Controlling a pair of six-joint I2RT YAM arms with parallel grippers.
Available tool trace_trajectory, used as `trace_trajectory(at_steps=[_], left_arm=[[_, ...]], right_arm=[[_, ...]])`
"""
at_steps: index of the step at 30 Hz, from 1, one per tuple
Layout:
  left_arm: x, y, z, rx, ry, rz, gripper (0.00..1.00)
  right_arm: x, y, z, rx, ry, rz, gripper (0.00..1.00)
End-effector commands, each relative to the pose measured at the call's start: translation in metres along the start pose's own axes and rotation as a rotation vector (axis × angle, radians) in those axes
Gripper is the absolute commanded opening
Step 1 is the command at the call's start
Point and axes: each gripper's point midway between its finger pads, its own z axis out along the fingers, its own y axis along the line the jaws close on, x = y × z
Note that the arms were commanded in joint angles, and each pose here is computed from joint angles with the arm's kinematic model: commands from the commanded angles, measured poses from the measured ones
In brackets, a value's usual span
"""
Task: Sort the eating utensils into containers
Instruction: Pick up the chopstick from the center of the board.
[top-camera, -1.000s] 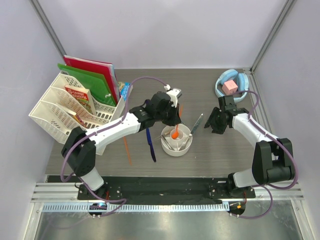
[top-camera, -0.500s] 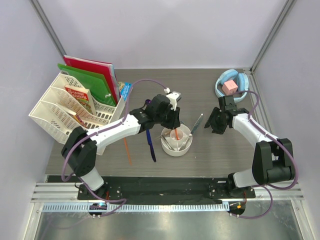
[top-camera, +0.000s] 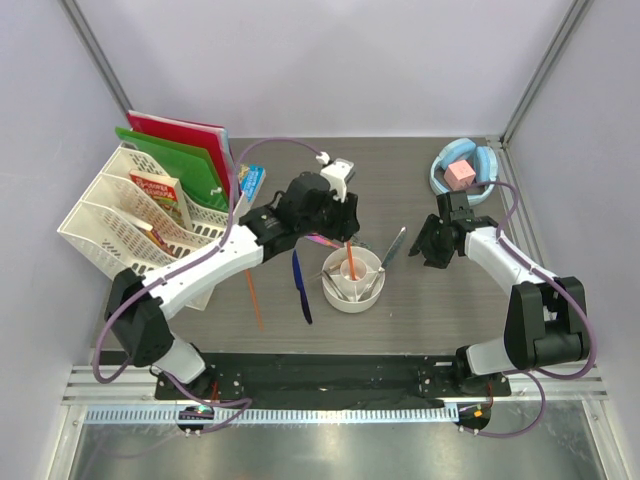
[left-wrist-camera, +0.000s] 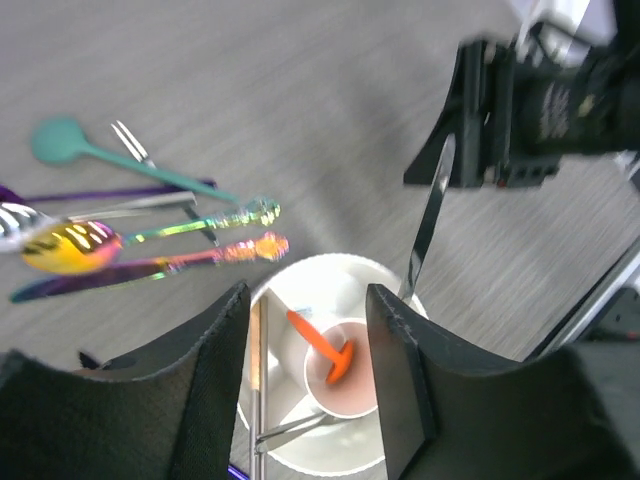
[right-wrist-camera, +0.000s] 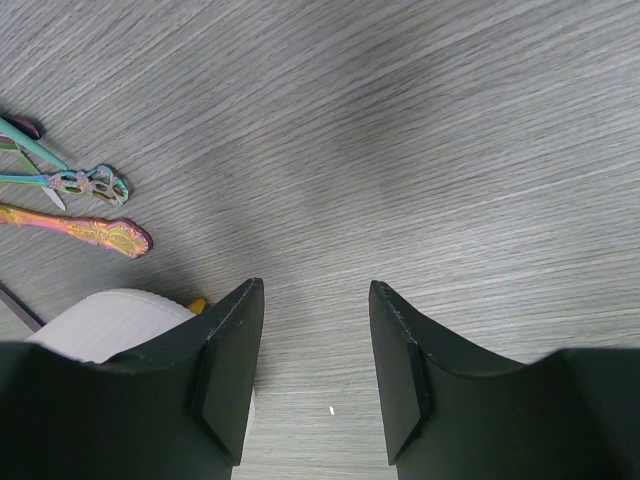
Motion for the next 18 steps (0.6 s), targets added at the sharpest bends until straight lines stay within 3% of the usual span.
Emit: trace_trajectory(at_steps=[1, 5, 10, 18], left_arm=[[-0.053, 0.01, -0.036, -0.096, -0.133, 0.013, 0.52], [-0.045, 0.053, -0.058, -0.23, -0.106, -0.083, 0.51], [0.01, 0.122, -0.103, -0.449, 0.004, -0.223, 0.51], [0.105, 0.144, -0.116, -0.574, 0.29, -0.34, 0.51]], right_arm=[[-0.009, 0.004, -0.004, -0.018, -0.039, 0.01, 0.52], [-0.011, 0.005, -0.007, -0.019, -0.053, 0.01, 0.52], [-0.009, 0.003, -0.009, -0.02, -0.059, 0.021, 0.52], [-0.002, 0.004, -0.002, -0.037, -0.039, 0.031, 0.52]])
